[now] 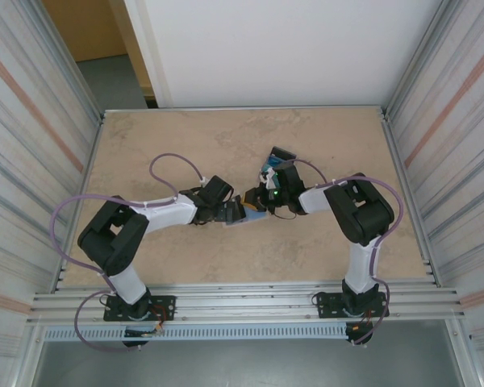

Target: Take the credit cards out of the card holder

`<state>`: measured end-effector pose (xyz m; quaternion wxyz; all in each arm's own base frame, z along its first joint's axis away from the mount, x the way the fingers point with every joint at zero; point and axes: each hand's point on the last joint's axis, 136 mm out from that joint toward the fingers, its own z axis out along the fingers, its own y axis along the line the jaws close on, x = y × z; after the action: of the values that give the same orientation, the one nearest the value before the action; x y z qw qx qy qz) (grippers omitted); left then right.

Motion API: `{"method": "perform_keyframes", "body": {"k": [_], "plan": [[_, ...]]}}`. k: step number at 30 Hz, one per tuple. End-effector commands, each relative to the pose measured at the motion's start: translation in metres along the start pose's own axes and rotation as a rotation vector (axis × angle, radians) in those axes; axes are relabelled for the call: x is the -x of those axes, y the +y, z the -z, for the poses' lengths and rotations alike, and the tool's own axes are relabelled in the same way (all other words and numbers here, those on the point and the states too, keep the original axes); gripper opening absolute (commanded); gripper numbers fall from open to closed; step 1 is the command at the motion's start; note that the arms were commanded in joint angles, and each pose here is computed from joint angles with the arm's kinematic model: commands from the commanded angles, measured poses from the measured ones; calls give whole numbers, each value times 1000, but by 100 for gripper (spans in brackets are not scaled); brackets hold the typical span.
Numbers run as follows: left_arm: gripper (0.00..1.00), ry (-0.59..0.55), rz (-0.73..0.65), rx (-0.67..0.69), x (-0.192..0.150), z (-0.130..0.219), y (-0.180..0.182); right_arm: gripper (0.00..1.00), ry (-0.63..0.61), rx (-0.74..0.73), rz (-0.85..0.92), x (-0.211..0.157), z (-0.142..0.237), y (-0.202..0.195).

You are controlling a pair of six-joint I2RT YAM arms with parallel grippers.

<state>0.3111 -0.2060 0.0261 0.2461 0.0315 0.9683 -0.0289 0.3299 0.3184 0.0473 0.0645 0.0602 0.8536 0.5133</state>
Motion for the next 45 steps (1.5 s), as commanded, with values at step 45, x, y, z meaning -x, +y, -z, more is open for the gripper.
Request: {"method": "perform_keyframes", "body": {"k": [45], "plan": [[99,19,-20,59,1,9,17,3,-35,-237,116,-12,46,-13]]}}
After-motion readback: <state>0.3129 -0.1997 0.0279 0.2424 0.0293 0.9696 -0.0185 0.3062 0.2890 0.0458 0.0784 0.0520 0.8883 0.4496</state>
